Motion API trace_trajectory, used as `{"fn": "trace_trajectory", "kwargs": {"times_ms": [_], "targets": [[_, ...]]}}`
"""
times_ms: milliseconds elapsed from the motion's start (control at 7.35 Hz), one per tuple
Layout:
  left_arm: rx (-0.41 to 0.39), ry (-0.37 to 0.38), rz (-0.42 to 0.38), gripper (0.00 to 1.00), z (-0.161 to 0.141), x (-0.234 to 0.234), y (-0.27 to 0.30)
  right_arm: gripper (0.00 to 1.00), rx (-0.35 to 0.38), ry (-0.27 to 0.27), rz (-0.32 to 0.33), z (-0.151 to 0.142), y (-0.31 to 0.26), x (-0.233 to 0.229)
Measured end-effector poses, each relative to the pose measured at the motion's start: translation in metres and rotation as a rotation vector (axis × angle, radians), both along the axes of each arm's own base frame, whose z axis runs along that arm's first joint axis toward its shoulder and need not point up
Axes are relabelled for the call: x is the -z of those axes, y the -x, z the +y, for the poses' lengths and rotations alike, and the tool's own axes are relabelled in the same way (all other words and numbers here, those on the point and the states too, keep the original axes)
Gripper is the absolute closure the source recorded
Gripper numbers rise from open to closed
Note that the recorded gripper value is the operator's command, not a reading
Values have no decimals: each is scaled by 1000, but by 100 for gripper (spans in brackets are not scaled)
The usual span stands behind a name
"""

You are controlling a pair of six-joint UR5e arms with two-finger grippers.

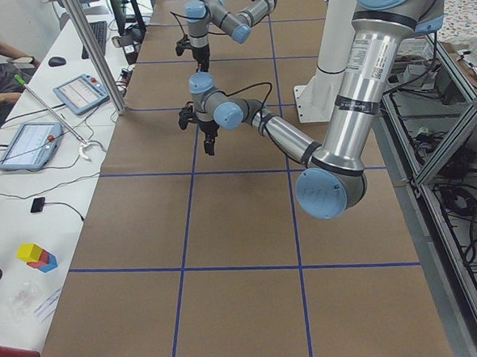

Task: Assemble PPR valve and pipe with both arms
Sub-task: 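Press the elbow fitting down onto the valve top with the right gripper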

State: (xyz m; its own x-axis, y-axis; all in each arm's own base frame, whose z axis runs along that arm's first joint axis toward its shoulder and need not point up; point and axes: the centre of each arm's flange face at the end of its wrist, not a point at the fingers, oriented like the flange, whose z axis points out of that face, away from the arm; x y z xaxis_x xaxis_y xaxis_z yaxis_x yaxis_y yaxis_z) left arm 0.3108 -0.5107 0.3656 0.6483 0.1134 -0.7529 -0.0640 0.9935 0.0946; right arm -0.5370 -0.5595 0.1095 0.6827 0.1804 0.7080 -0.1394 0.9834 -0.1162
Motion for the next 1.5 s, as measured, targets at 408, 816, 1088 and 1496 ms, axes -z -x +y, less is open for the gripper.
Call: {"fn": "trace_trajectory", "kwargs": {"times_ms": [408,816,1088,1496], "targets": [[0,-1,0,0,0,0,0,100,2,7,9,-5,9,6],[0,-2,1,0,0,1,1,100,2,10,12,-6,10,5],[1,-3,3,0,0,2,1,100,2,12,15,-7,10,3],[3,-5,5,0,1,4,2,100,3,16,21,-7,12,-2]]}}
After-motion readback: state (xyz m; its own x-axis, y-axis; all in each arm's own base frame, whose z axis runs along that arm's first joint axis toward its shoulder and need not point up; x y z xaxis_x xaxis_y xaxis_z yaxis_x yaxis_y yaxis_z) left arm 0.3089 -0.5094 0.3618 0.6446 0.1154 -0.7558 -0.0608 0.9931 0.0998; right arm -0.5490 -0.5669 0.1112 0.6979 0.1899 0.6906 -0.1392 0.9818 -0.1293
